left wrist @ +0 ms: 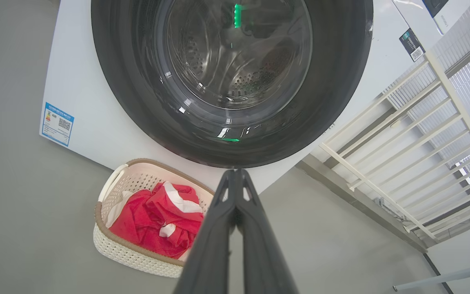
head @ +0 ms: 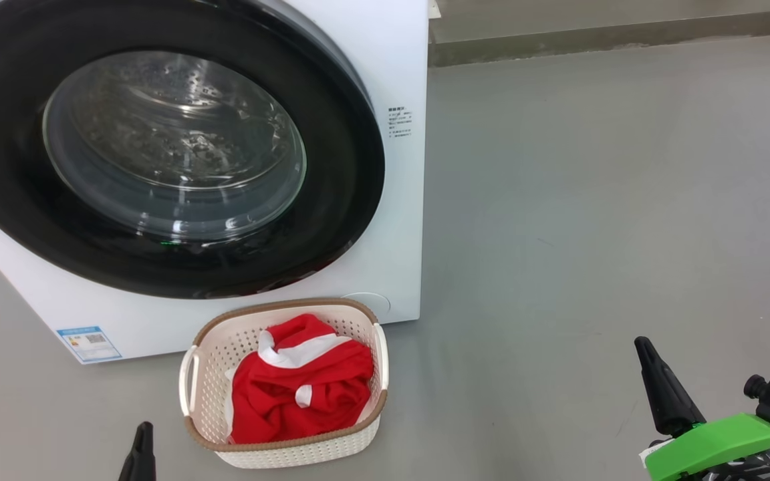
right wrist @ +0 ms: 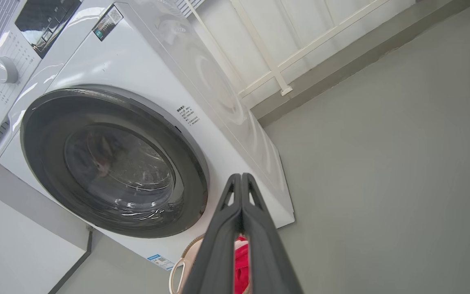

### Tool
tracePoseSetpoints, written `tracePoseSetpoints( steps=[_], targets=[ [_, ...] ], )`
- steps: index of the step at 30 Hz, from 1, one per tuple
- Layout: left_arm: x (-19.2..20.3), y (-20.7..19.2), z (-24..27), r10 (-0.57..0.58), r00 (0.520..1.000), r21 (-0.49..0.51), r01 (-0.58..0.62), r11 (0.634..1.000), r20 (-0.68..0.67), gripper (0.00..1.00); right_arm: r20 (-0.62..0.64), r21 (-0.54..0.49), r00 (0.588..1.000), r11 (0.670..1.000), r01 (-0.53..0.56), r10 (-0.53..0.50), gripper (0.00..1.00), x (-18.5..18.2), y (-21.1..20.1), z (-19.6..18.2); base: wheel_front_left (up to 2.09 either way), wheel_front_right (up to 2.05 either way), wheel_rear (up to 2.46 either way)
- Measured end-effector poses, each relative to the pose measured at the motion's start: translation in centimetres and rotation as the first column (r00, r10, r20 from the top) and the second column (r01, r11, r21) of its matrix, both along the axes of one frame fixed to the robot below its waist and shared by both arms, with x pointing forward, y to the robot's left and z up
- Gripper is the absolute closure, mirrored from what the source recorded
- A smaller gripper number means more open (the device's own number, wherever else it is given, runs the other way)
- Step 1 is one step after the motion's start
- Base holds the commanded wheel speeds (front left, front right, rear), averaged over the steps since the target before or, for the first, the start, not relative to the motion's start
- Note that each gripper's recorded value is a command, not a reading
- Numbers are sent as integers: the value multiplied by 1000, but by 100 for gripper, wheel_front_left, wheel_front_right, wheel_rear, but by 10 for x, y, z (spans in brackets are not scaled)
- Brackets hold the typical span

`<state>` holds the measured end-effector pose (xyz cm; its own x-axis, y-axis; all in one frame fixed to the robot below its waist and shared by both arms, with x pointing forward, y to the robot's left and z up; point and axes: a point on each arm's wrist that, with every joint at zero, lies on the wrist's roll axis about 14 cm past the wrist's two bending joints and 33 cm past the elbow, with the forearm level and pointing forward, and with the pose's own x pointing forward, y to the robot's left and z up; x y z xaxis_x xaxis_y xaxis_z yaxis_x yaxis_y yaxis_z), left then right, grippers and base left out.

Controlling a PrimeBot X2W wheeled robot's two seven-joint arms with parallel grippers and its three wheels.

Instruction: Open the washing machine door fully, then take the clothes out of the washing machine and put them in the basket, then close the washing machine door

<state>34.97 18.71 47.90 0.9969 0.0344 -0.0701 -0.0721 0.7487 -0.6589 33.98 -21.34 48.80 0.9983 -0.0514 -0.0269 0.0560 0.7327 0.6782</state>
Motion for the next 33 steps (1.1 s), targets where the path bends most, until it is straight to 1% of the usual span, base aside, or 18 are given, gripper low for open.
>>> tracePoseSetpoints(
  steps=[10,17,27,31,33],
  targets=[
    [5,0,-1,6,1000,-111,-7,994,-11,100,-7,100,1000,995,9,-8,100,6,-2,0,0,0,0],
    [5,1,-4,13,1000,-195,-17,981,-26,100,-18,177,1000,984,12,-9,100,8,-1,-3,0,0,0],
    [9,1,-5,13,1000,-302,-21,953,-29,100,-31,288,999,957,28,-20,100,12,-1,-6,0,0,0],
    [10,1,-5,14,999,-347,-24,938,-32,100,-38,331,999,943,26,-14,100,13,1,-8,0,0,0],
    [12,1,-3,16,1000,-381,-25,924,-27,100,-34,361,999,932,25,-13,100,16,2,-7,0,0,0]
  ],
)
